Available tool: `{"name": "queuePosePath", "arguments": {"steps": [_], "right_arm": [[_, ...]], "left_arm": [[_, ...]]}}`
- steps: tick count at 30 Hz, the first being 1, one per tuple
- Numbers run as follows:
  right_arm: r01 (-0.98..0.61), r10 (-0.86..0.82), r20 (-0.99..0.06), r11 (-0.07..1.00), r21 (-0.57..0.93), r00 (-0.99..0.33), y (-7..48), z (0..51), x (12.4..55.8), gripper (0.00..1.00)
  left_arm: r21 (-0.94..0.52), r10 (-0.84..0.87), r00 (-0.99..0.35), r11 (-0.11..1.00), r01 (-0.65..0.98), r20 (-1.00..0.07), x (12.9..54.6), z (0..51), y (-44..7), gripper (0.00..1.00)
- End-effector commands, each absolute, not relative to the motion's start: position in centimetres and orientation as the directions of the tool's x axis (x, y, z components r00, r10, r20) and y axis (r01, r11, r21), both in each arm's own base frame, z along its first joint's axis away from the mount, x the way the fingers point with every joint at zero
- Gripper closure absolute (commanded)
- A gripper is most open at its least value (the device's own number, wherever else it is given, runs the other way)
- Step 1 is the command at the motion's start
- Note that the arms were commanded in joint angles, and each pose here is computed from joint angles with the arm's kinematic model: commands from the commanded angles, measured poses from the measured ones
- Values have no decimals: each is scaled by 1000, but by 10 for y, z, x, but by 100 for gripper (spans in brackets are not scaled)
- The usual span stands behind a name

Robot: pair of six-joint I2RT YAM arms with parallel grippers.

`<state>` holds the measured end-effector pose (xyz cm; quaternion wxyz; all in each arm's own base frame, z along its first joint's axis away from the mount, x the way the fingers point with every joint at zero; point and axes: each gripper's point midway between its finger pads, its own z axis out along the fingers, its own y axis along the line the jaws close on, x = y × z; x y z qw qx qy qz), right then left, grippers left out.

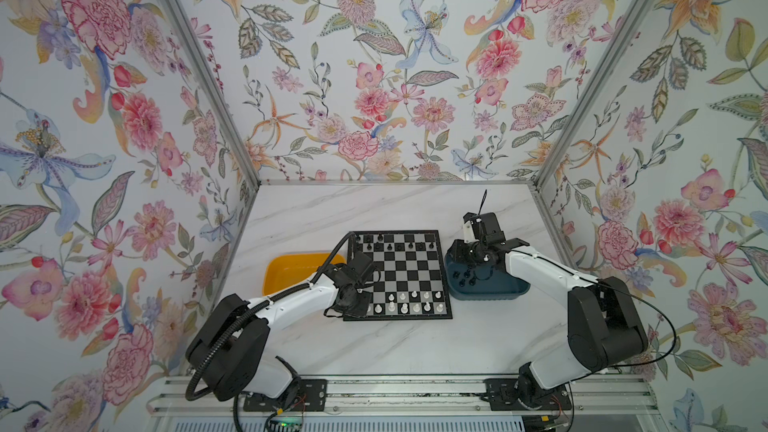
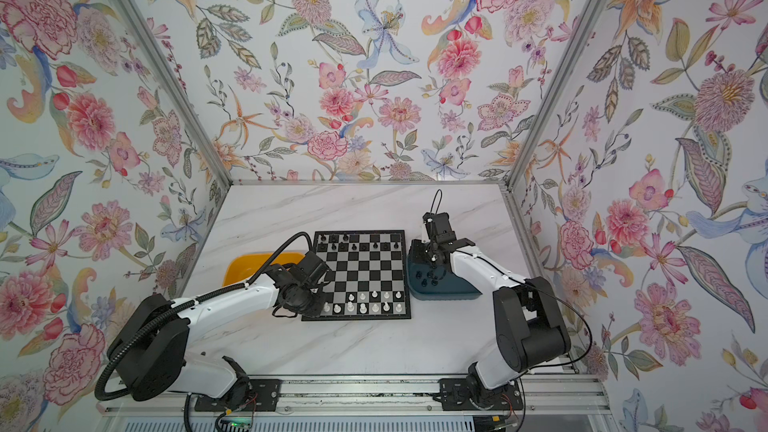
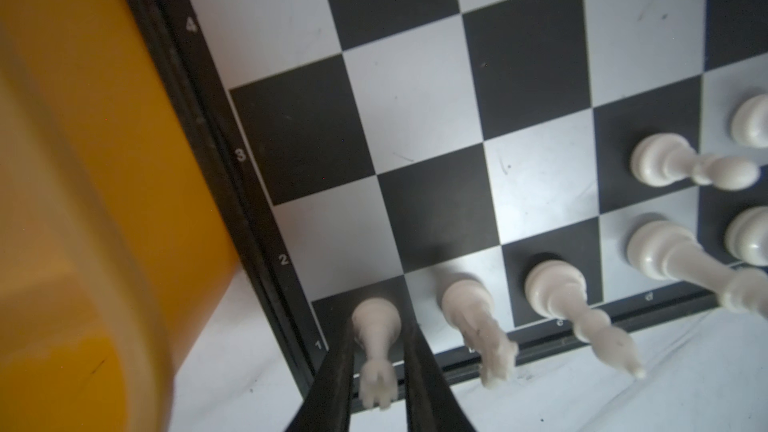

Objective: Set up the chess pieces on the board
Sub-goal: 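Lower the white piece onto the near corner square and open the left gripper, then raise the left gripper above the yellow tray while the right gripper nears the teal tray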

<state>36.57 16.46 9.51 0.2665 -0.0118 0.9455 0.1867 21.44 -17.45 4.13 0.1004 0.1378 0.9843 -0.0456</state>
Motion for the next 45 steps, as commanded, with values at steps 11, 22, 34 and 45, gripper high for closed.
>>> {"name": "queuePosePath", "arguments": {"steps": [11, 22, 34, 45], "right_arm": [[-113, 82, -494, 929, 353, -866, 167, 88, 362, 67], [-113, 84, -497, 929, 353, -864, 166, 91, 363, 67], [-101, 89, -520, 940, 325, -850, 156, 109, 367, 66], [-43, 117, -542, 961, 273, -832, 123, 142, 372, 66]], "left_arm": [[-28, 272, -939, 958, 284, -209, 215, 46, -172, 74], [-8, 270, -919, 959, 284, -287, 230, 79, -175, 74], [124, 332, -814, 942, 311, -477, 281, 157, -174, 72], [56, 164, -598, 979, 195, -784, 372, 256, -146, 76]]}}
